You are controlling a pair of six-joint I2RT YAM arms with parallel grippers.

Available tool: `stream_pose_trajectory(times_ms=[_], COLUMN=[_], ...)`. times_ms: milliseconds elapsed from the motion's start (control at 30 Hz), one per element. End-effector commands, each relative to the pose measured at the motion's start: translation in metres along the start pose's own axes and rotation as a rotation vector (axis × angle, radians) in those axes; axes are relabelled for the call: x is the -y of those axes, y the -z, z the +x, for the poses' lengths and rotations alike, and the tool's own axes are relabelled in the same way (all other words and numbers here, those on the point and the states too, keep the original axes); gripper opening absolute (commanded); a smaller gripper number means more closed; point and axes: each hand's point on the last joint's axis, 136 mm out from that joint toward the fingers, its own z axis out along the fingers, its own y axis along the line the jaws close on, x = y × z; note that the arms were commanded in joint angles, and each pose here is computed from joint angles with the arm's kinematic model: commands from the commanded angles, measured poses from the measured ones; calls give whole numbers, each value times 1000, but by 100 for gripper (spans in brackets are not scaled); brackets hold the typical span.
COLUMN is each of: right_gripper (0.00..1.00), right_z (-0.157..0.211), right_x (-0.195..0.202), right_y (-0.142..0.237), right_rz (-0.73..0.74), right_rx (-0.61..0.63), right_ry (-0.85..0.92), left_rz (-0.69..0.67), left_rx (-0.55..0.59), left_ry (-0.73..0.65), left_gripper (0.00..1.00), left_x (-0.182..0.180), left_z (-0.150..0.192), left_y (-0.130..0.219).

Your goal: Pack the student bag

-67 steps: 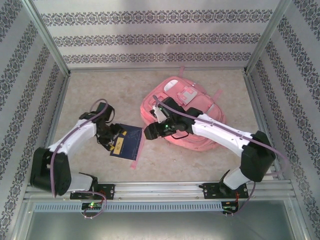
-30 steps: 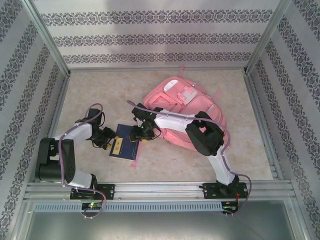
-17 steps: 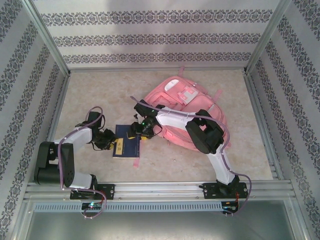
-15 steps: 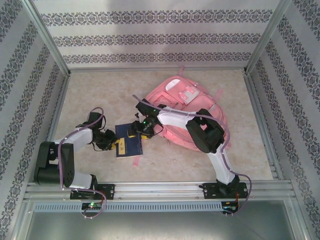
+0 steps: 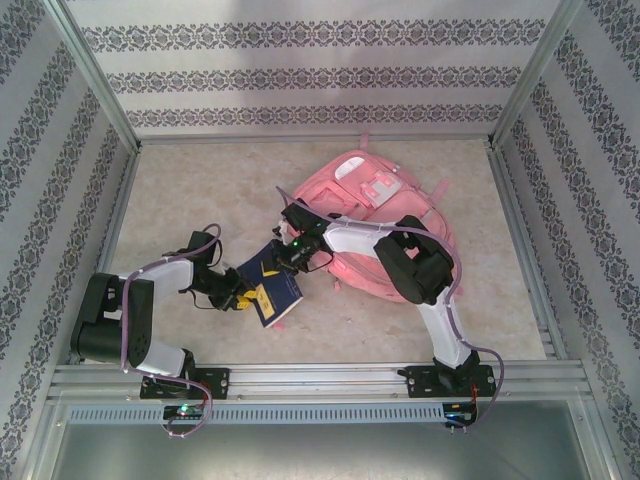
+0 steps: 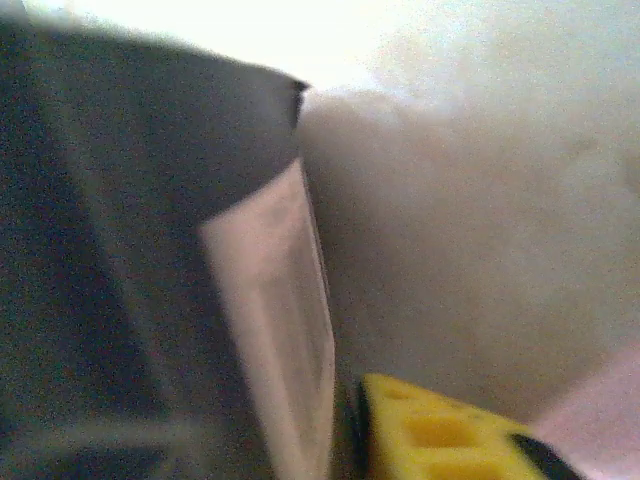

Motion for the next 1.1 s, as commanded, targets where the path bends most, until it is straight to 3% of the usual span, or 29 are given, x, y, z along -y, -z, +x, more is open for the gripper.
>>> stream_pose_trajectory(times_ms=[0, 167, 300, 400, 600, 833, 1067], right_gripper=[12, 0, 0, 0, 0, 0, 0], right_z=[1, 1, 3, 6, 24, 49, 82], right_x=[-11, -33, -63, -84, -123, -165, -205], right_y=[21, 40, 73, 109, 178, 258, 298], right_rz=[26, -4, -49, -89, -195, -408, -565], right_rx=[46, 72, 128, 176, 239, 339, 369], right_ry=[61, 151, 240, 284, 349, 409, 518], left_rz=[-44, -49, -4, 41, 342, 692, 767], left_rx=[1, 49, 142, 175, 224, 222, 130], left_ry=[-11, -88, -197, -287, -433, -712, -851], left_gripper=[27, 59, 68, 69, 72, 68, 63], left_x=[-4, 12, 45, 77, 161, 266, 291], left_z=[5, 4, 4, 7, 23, 89, 134], left_y=[6, 27, 66, 91, 131, 196, 213])
